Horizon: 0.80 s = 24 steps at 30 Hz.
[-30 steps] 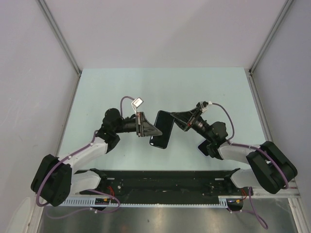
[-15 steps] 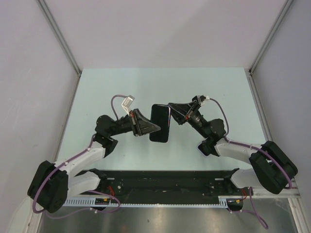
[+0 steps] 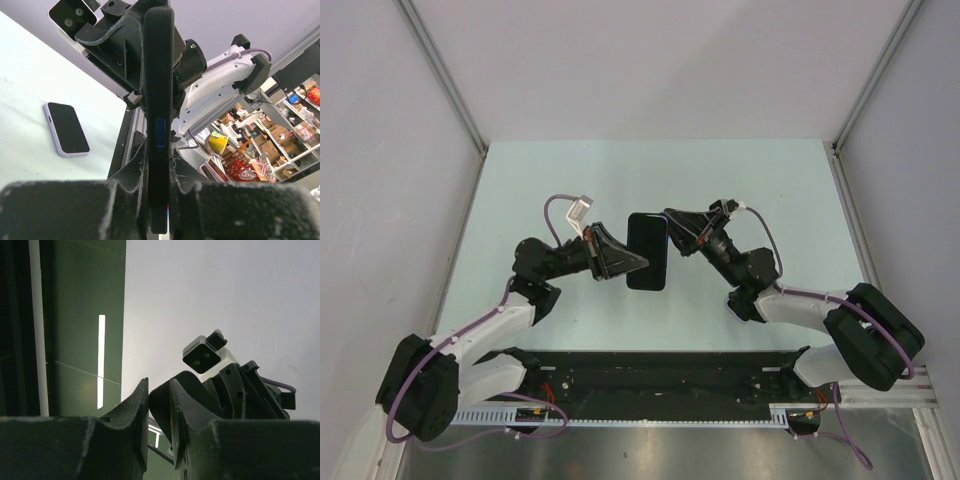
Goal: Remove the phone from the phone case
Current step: Pick up the phone at the center of the board.
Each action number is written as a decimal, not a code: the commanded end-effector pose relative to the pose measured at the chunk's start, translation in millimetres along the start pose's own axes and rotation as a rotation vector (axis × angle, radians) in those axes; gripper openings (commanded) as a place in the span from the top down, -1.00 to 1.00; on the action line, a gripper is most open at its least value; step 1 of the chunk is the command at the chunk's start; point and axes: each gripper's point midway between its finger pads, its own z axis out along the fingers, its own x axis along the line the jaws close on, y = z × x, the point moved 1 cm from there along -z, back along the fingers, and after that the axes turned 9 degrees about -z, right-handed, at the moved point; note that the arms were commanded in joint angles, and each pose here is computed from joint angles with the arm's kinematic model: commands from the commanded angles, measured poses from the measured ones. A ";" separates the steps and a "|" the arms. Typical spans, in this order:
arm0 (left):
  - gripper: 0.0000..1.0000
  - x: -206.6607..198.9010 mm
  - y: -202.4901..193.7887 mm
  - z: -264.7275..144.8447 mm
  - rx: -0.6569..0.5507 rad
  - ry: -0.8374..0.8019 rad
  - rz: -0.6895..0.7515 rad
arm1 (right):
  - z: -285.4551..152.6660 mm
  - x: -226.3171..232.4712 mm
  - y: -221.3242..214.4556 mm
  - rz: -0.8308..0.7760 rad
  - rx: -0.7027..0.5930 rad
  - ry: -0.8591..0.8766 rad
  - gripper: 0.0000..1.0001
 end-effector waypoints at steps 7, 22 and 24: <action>1.00 -64.4 29.4 6.2 -0.038 -0.149 0.272 | -4.3 33.2 -40.5 0.008 0.163 0.168 1.00; 1.00 -50.1 38.1 4.8 -0.017 -0.005 0.173 | -25.6 16.2 14.3 -0.353 0.134 -0.086 -0.98; 1.00 -49.3 40.6 3.8 -0.037 0.009 0.156 | -45.0 -5.0 33.9 -0.433 0.077 -0.298 -1.00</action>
